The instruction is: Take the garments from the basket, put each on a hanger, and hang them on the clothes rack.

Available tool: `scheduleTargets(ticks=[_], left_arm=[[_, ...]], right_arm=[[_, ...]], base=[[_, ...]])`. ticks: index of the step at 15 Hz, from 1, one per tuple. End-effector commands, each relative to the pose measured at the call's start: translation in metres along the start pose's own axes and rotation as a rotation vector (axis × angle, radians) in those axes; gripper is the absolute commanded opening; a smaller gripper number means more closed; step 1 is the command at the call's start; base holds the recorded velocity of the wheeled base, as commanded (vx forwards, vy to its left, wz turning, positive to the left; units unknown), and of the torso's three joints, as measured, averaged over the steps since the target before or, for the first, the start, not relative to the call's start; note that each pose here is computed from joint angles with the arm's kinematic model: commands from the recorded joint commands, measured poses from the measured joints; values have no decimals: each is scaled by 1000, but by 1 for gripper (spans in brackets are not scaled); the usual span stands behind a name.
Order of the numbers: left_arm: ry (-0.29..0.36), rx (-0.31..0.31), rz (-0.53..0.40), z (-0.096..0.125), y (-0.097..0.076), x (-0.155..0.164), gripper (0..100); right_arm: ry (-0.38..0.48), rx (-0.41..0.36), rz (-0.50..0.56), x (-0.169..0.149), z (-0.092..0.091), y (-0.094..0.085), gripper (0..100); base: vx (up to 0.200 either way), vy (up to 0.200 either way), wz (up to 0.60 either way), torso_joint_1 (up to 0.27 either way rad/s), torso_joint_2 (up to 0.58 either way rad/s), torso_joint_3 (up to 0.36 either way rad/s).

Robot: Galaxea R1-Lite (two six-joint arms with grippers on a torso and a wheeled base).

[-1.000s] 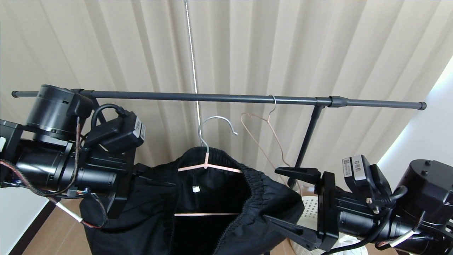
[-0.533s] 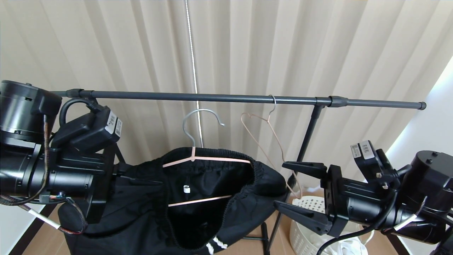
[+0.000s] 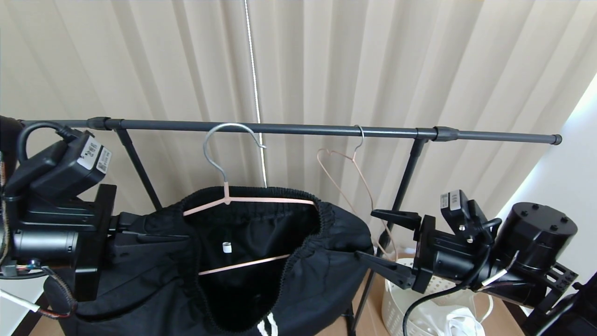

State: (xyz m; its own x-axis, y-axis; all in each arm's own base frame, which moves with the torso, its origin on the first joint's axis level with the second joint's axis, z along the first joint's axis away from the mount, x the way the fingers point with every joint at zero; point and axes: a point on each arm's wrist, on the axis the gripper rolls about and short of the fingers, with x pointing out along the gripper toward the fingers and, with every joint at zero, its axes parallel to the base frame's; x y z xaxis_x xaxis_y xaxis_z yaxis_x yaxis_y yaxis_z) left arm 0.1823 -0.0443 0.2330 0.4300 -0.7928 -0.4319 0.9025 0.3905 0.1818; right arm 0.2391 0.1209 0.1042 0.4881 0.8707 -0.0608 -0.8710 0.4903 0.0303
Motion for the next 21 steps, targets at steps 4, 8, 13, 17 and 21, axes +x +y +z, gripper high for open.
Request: scheduleTargets(ticks=[4,8,13,17,21], left_arm=[[-31,-5,36,7,-9,-14,0],[-52,-4,52,12,-16,-22,0],[-65,0,55,15,-22,-26,0],[-75,-49,65,16,-26,-30,0],[-98,-113,88,19,-32,-39,0]], right_arm=[[93,10,1,6,-32,-5,100],[138,12,11,11,-47,-6,100],[153,10,47,18,-51,4,100],[144,3,27,18,-49,1,0],[135,5,-30,12,-48,-14,0]], base=[[0,0,0,0,0,0],[0,0,0,0,0,0],[0,0,0,0,0,0],[0,0,0,0,0,0],[0,0,0,0,0,0]])
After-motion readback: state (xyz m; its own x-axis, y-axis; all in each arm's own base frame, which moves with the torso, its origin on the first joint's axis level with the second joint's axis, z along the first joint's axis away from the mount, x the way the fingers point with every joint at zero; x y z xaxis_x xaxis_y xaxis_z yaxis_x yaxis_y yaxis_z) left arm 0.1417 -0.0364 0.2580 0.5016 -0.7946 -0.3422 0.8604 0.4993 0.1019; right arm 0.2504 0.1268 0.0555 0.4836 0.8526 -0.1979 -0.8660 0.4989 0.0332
